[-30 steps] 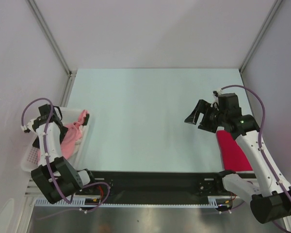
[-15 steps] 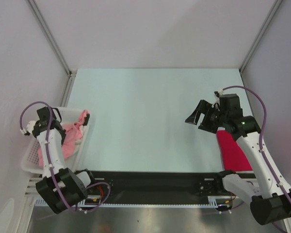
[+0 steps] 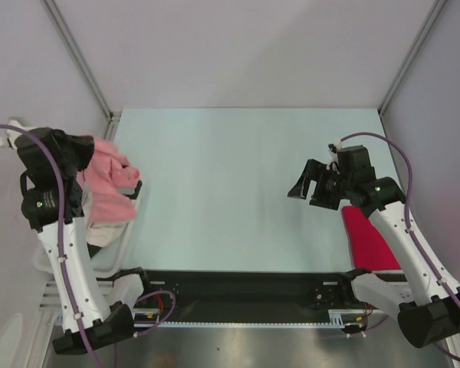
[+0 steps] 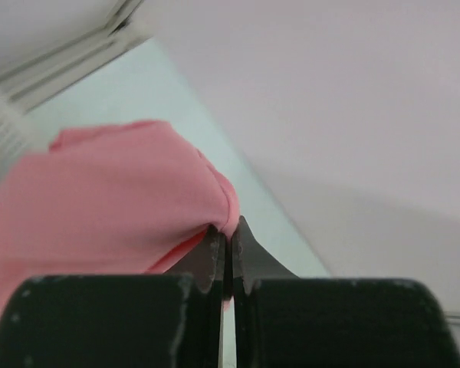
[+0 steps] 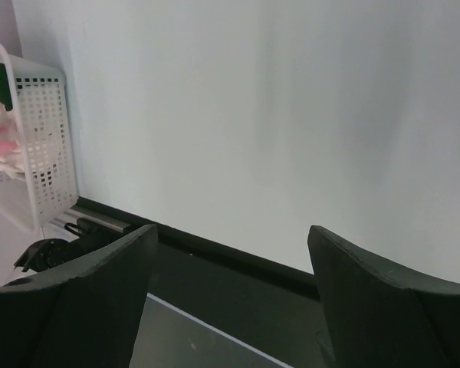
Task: Fold and stack the t-shirts
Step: Grab the tshirt from the pile, then move the tshirt to the center of the board
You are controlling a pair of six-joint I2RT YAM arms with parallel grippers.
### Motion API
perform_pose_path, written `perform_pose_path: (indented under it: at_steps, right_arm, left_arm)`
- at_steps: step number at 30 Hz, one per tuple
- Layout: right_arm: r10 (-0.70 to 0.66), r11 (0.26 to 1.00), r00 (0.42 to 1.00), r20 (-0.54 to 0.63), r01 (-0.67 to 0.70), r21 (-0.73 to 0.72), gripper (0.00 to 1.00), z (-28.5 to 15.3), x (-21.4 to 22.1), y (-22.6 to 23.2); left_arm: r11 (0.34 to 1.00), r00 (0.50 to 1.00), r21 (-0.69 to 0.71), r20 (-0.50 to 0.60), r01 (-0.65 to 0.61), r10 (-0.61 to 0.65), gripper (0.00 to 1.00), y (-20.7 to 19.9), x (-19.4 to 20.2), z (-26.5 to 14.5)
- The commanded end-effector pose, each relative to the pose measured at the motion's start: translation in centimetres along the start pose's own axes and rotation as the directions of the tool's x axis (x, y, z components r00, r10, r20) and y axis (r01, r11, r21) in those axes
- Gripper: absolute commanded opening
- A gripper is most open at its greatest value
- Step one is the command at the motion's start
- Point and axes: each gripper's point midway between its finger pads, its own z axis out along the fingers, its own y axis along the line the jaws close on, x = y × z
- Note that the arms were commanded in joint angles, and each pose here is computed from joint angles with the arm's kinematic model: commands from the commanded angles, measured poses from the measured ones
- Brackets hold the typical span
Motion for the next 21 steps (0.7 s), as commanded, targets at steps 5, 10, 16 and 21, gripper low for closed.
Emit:
perform_pose_path:
  at_steps: [5,10,16,21]
  right_arm:
    - [0.002,1.0,0.999,0.055,-0.001,-0.009,0.87,-0.6,-0.9,0.3]
    - [0.041,0.999,0.998,0.039,-0.041,-0.005,0.87,0.2,-0.4,-0.3]
    - [0.041,0.999,0.999,0.03,-0.041,0.016,0.91,0.2,0.1,-0.9]
    - [0.014,0.999,0.999,0.038,-0.016,0.037,0.92,-0.7,0.9,-1.6]
  left_arm:
    - [0.666,0.986,0.743,0.148,-0.06,-0.077,0.0,-18.8,-7.4,-14.5]
    - [0.527,1.0,0.85,-0.001,0.005,-0.008,0.0,-22.3,-2.4,-14.9]
    - [0.471,0.911,0.872,-0.297,0.135,0.288,0.0,-24.4,12.4,-14.4]
    - [0.591,0.723,0.796,-0.486,0.134,0.491,0.0,-18.9,24.6,-11.3]
